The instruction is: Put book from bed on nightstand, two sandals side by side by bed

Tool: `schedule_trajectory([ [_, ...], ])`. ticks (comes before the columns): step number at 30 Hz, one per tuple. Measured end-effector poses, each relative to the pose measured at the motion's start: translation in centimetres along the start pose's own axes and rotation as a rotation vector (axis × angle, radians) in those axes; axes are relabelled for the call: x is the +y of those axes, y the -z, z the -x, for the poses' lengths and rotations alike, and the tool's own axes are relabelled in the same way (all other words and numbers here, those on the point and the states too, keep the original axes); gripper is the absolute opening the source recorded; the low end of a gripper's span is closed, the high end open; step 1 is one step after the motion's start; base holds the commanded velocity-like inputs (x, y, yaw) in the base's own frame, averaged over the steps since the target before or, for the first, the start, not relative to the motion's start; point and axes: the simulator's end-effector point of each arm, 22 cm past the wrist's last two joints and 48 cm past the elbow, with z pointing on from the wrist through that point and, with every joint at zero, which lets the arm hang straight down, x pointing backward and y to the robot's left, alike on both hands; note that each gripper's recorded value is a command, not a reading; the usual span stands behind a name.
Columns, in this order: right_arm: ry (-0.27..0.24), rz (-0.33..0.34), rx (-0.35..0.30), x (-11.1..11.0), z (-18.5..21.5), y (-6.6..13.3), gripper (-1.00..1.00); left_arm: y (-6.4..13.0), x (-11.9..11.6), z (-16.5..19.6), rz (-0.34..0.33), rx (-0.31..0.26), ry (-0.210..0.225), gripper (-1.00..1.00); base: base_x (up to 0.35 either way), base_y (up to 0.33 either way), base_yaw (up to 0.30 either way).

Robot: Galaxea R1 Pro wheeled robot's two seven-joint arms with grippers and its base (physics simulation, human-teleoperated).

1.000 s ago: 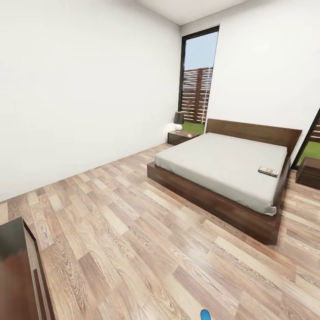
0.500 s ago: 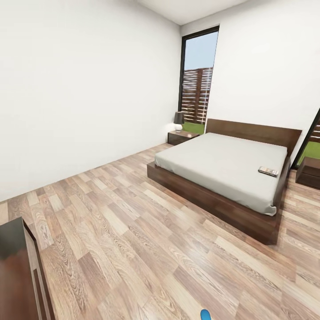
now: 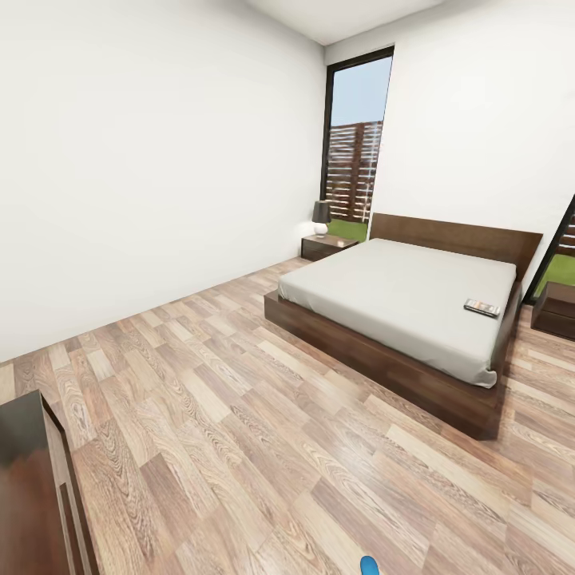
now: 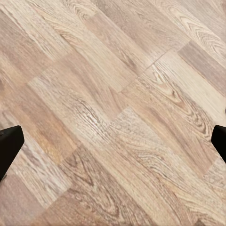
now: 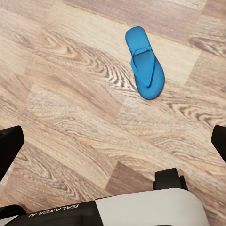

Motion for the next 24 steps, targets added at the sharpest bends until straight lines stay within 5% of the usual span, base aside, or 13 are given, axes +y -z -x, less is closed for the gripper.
schedule_trajectory([
  [19,0.001,0.004,-0.001,0.1,0.0,0.0,1.0,-0.1,0.1,0.4,0.002,-0.007,0.001,1.0,0.0,0.0,0.0],
  [24,0.001,0.003,0.0,0.1,0.0,0.0,1.0,-0.6,-0.3,6.4,-0.004,-0.115,0.006,1.0,0.0,0.0,0.0],
])
